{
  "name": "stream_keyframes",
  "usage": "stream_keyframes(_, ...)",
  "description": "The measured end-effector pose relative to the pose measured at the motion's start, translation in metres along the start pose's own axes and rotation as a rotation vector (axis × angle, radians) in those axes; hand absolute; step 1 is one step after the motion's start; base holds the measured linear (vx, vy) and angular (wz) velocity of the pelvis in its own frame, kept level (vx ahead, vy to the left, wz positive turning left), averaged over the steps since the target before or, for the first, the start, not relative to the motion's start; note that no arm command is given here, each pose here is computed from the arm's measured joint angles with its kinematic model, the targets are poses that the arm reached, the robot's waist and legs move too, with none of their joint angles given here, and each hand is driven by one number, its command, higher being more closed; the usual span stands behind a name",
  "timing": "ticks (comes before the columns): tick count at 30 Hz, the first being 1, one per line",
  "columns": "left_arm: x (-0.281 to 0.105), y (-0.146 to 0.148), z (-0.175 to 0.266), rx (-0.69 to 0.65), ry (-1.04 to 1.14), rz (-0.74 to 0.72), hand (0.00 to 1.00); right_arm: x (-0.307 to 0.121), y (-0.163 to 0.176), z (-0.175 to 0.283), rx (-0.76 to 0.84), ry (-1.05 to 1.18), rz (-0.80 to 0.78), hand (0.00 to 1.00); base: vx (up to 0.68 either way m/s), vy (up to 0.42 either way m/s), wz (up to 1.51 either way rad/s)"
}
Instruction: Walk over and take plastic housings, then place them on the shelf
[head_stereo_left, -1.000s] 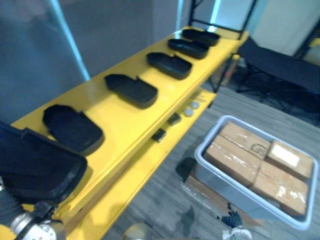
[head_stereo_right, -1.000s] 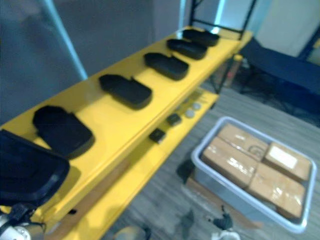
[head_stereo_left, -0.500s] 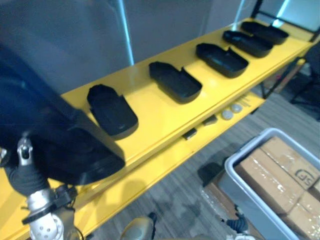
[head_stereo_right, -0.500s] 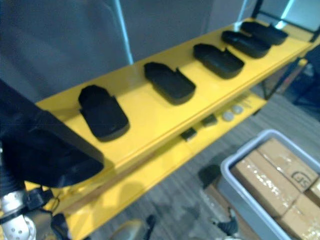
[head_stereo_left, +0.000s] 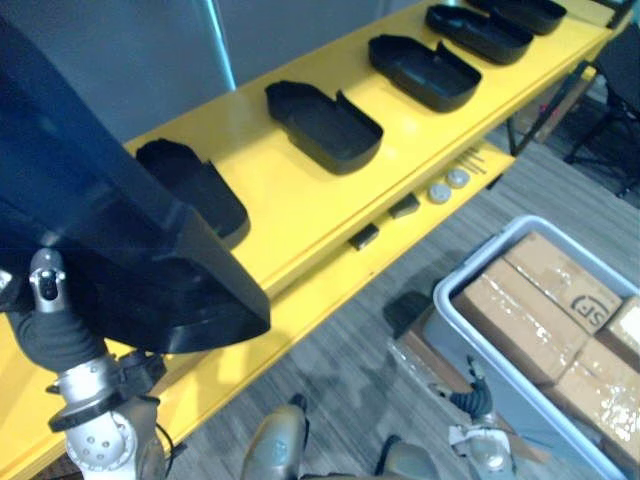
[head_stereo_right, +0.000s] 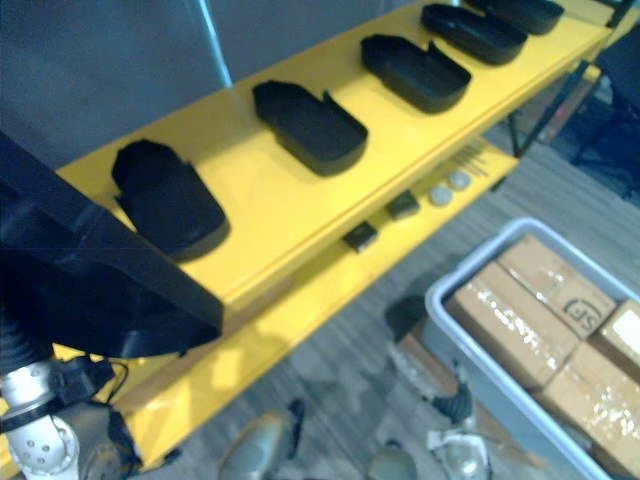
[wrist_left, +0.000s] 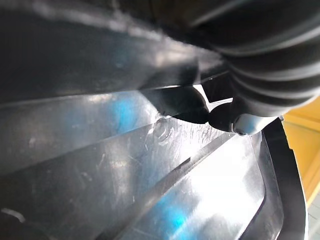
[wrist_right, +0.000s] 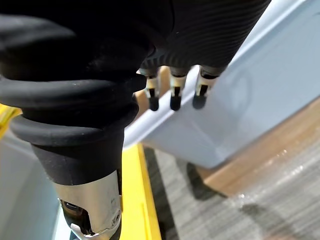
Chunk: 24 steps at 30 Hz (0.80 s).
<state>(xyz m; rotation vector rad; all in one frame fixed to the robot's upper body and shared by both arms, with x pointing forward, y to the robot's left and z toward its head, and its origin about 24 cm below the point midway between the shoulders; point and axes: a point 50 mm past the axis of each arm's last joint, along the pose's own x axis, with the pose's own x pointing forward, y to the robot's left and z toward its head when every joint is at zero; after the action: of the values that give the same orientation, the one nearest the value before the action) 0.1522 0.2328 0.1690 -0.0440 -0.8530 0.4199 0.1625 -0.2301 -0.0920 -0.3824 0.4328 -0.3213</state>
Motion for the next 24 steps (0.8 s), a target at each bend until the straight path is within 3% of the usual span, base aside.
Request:
stream_keyframes(8,-0.004,0.005,-0.004,0.081,-0.003,0.063,1.00,0.004,-0.001,0.013,0.039,-0.048,-0.026,0.00,-0.01,0.016,0.14)
stream_keyframes(13,0.011,0.011,0.005,0.143,-0.087,0.029,1.00,0.007,-0.005,0.016,0.238,-0.020,-0.028,0.00,0.18,0.029,0.25)
stream_keyframes(16,0.018,0.005,0.010,0.192,-0.141,-0.018,1.00,0.010,-0.009,0.025,0.269,-0.068,-0.036,0.00,0.27,-0.076,0.31)
stream_keyframes(21,0.032,-0.008,0.002,0.141,-0.170,0.038,1.00,0.012,-0.025,0.050,0.311,-0.213,-0.050,0.00,0.20,-0.207,0.59)
stream_keyframes(24,0.019,-0.013,-0.007,0.091,-0.078,0.076,1.00,0.006,-0.027,0.054,0.309,-0.235,-0.047,0.00,0.16,-0.242,0.91)
